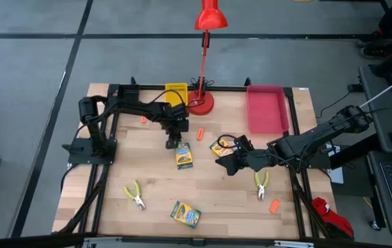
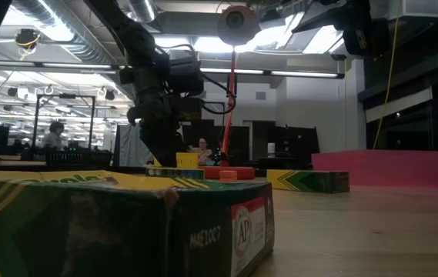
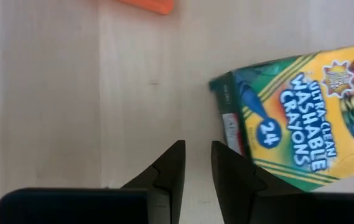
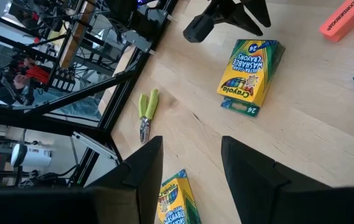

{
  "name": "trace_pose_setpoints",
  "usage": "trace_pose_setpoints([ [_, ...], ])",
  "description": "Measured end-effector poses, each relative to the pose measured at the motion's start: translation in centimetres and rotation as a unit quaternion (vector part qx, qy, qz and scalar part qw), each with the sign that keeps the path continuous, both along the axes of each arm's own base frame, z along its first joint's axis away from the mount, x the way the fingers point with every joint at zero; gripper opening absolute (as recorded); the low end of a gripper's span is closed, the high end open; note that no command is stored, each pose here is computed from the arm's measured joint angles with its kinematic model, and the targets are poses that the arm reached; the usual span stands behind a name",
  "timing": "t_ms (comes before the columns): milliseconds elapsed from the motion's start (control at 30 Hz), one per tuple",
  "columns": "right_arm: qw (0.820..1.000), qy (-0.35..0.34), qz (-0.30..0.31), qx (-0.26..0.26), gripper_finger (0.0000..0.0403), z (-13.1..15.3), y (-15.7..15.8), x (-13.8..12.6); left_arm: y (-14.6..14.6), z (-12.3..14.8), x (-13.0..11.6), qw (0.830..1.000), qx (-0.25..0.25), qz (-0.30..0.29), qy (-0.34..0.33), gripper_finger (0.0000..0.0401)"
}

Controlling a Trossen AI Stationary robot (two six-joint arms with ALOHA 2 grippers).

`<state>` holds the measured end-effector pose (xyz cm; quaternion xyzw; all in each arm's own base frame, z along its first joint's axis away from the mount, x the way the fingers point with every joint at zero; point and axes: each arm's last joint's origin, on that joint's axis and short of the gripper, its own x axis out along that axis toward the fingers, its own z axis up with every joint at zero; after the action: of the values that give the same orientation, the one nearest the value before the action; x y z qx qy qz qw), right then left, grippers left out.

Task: Pick & Place School Supplies
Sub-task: Adjust the yellow crayon box

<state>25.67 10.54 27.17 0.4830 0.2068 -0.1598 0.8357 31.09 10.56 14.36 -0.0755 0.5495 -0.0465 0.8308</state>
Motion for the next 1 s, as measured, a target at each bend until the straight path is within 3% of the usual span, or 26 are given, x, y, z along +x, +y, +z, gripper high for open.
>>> trace_pose_setpoints([
  [200, 1.000, 0.000, 0.000, 0.000, 0.0166, 0.0, 0.0, 0.0, 1.0, 0.5, 0.1, 1.000, 0.006, 0.031, -0.002, 0.0073],
  [700, 1.000, -0.006, -0.007, -0.002, 0.0166, 0.1, 0.0, 0.0, 0.4, 0.6, -0.5, 0.995, -0.097, -0.007, 0.005, 0.0073],
  [1000, 1.000, -0.013, -0.008, 0.000, 0.0166, 0.2, 0.0, 0.1, 3.3, 1.2, -1.7, 0.991, -0.131, 0.032, 0.001, 0.0073],
])
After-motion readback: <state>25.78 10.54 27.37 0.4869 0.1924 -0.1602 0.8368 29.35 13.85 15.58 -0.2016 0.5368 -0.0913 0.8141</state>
